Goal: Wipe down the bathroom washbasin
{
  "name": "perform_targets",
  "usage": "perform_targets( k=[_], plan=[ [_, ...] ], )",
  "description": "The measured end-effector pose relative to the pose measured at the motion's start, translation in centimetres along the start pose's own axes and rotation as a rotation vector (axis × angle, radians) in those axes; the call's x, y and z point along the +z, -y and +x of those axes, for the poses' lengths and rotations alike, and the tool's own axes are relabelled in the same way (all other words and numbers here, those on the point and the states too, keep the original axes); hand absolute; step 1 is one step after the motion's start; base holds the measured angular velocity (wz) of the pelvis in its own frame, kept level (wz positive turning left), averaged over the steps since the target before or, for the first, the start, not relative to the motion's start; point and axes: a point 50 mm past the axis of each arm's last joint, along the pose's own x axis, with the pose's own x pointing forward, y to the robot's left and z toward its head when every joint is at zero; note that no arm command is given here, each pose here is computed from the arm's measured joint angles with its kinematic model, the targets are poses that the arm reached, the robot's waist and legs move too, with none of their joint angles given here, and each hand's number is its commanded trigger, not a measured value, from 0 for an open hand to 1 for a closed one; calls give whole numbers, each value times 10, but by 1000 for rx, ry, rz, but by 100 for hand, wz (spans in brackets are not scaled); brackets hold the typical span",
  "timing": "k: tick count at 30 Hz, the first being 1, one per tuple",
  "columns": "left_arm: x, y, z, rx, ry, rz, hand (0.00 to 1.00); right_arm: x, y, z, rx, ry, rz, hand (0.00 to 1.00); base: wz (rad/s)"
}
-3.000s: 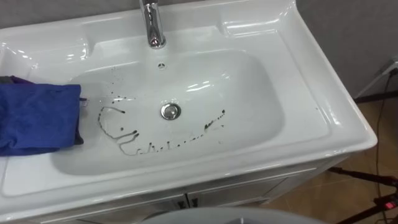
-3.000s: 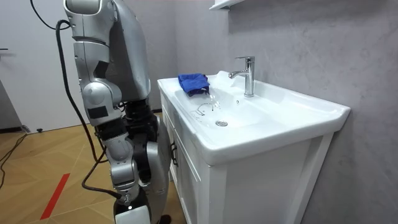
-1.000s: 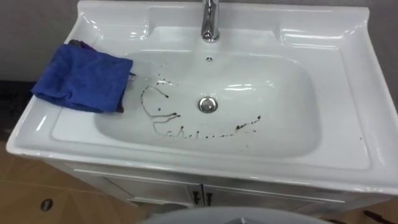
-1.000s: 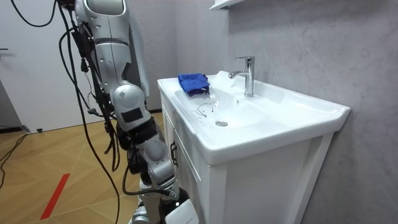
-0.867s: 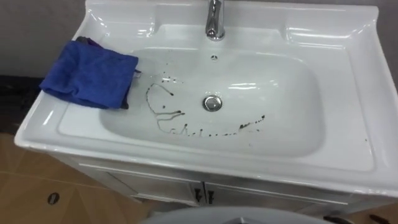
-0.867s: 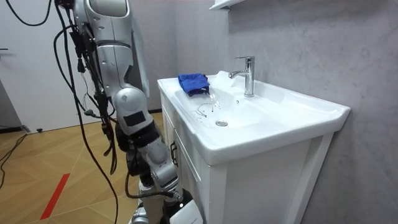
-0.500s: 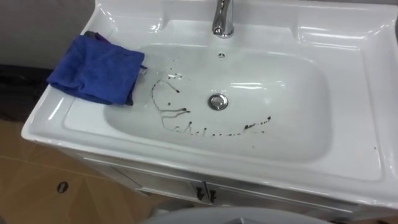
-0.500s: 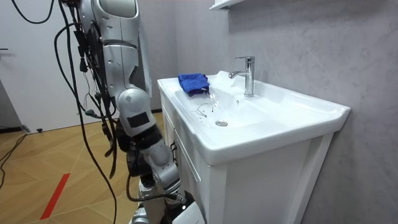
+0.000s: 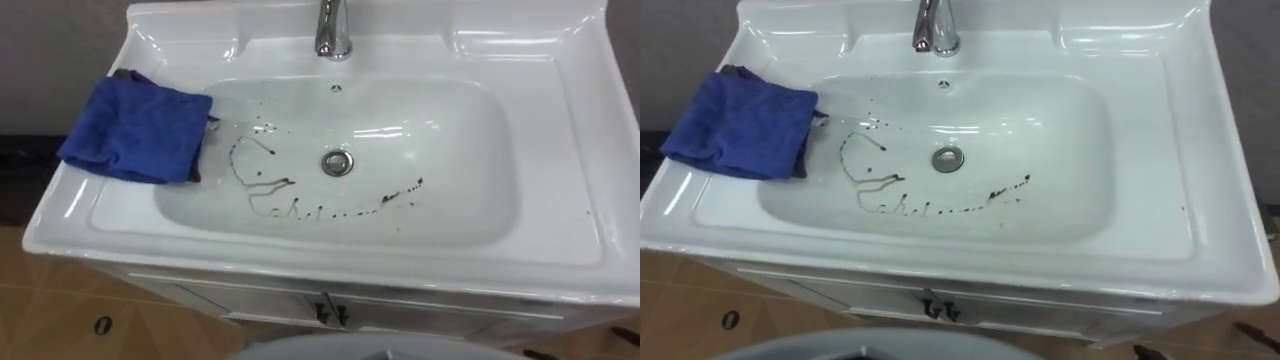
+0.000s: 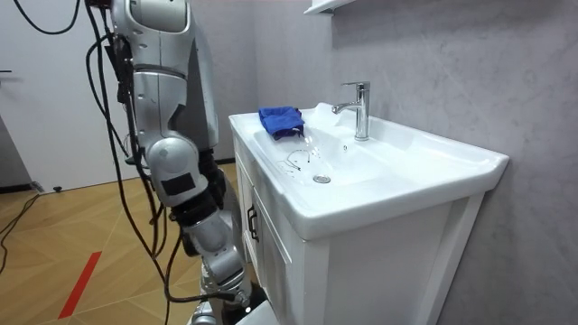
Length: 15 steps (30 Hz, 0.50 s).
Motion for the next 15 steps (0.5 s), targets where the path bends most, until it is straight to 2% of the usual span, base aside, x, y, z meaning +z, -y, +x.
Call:
perform_targets(
  k=[5,12,15],
  plan=[
    [2,13,-15,-111,5,-6,0,-4,-4,0,41,-16,10,0,-10],
    [0,18,-23,-225,15,-6,0,-7,-5,-1,51,-22,7,0,-8],
    [1,27,-38,-328,12,-14,0,-4,-7,0,82,-10,9,0,0]
  ],
)
